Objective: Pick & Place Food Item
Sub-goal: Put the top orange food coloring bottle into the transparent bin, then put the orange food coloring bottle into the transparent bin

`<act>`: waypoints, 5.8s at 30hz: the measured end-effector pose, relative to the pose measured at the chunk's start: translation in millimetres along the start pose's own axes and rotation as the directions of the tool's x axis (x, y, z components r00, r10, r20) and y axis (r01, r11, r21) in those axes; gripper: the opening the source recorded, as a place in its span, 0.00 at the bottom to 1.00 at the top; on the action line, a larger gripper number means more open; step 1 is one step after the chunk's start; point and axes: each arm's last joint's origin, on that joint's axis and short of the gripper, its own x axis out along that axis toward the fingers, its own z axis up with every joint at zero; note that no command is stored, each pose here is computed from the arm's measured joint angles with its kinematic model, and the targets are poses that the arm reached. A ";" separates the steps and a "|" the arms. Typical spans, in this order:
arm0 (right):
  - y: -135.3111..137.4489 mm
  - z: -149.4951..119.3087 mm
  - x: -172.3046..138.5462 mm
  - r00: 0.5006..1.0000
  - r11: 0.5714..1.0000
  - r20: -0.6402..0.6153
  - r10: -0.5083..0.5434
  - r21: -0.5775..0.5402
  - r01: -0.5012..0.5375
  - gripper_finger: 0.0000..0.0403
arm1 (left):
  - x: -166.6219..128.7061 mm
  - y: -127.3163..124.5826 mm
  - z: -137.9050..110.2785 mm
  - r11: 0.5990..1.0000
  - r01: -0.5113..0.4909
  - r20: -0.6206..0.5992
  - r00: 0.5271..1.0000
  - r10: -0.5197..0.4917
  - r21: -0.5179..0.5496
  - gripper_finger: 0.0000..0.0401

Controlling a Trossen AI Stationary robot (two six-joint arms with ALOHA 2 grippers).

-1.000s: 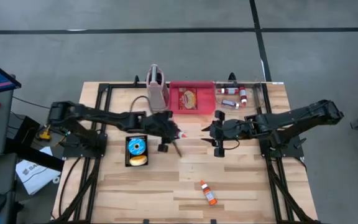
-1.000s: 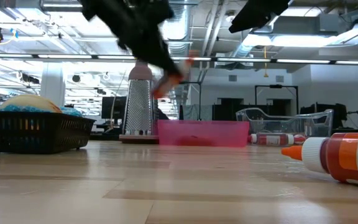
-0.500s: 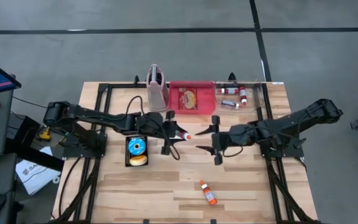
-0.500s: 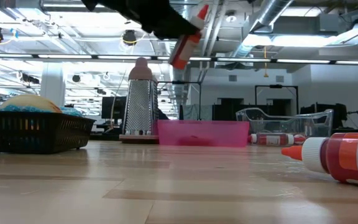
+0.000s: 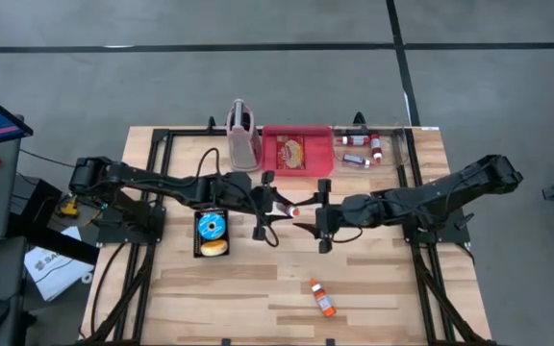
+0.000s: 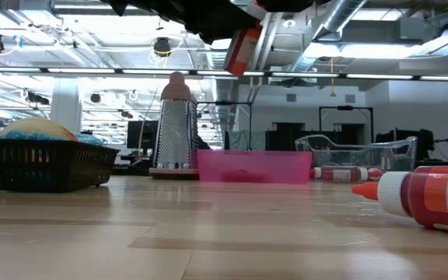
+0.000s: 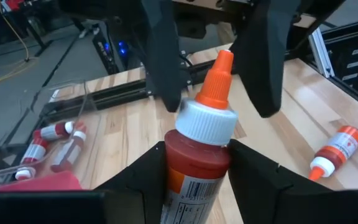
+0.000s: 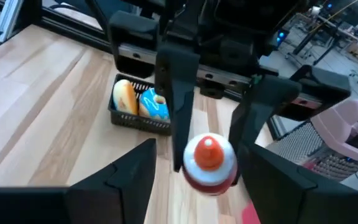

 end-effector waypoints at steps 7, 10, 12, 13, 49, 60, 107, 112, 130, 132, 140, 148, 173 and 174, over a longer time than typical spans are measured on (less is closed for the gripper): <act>-8.3 -1.1 2.9 1.000 1.000 0.003 -0.023 0.012 0.023 0.54 | 0.0 0.0 1.1 1.000 0.008 0.013 1.000 -0.008 -0.001 0.36; -8.2 -1.2 2.9 1.000 1.000 0.003 -0.021 0.012 0.021 0.52 | 0.0 0.0 1.2 1.000 0.008 0.014 1.000 -0.008 -0.001 0.36; -7.9 -1.2 2.8 1.000 1.000 0.002 -0.020 0.011 0.020 0.48 | 0.0 0.0 1.4 1.000 0.007 0.016 1.000 -0.007 -0.001 0.36; -7.9 -1.2 2.8 1.000 1.000 0.002 -0.019 0.012 0.019 0.47 | 0.0 0.0 1.4 1.000 0.006 0.016 1.000 -0.006 -0.003 0.36; -7.3 -2.2 3.4 1.000 1.000 -0.001 0.001 0.011 -0.001 0.25 | -0.8 9.6 -4.2 0.999 -0.035 0.002 0.999 0.035 -0.023 0.43; -4.4 -13.5 1.1 0.991 0.998 -0.131 -0.024 0.047 0.031 0.25 | -1.4 18.6 -31.3 0.991 -0.133 -0.129 0.983 0.130 -0.014 0.55; -186.4 -143.5 -111.4 0.480 0.422 -0.755 -0.446 0.295 0.857 0.25 | -111.5 -79.3 -80.5 0.995 0.015 0.308 0.951 0.017 -0.100 0.57; -204.6 -169.2 -103.2 0.419 0.398 -0.821 -0.388 0.261 0.880 0.25 | -108.7 -77.7 -86.6 0.995 -0.030 0.266 0.963 0.053 -0.090 0.57; -217.3 -236.6 -55.3 0.157 0.445 -0.951 -0.266 0.023 0.895 0.26 | -114.2 -77.6 -108.0 0.986 -0.019 0.280 0.958 0.066 -0.167 0.57; -217.0 -241.4 -51.6 0.151 0.455 -0.955 -0.255 0.019 0.890 0.26 | -114.2 -77.6 -108.0 0.986 -0.018 0.280 0.958 0.065 -0.168 0.57; -216.0 -246.6 -45.8 0.146 0.493 -0.959 -0.244 0.007 0.870 0.41 | -114.1 -77.6 -108.0 0.985 -0.017 0.279 0.958 0.065 -0.171 0.57; -215.9 -218.1 -58.9 0.217 0.482 -0.920 -0.327 0.035 0.875 0.52 | -114.1 -77.6 -108.1 0.985 -0.016 0.279 0.958 0.065 -0.174 0.57; -8.5 -63.5 -68.0 0.869 0.665 -0.410 0.277 0.735 0.135 0.37 | -114.9 -84.1 -109.6 0.988 0.020 0.263 0.965 0.020 -0.151 0.57; 2.6 -61.1 -66.9 0.871 0.665 -0.405 0.277 0.735 0.131 0.37 | -114.7 -84.3 -109.9 0.989 0.020 0.260 0.965 0.019 -0.148 0.57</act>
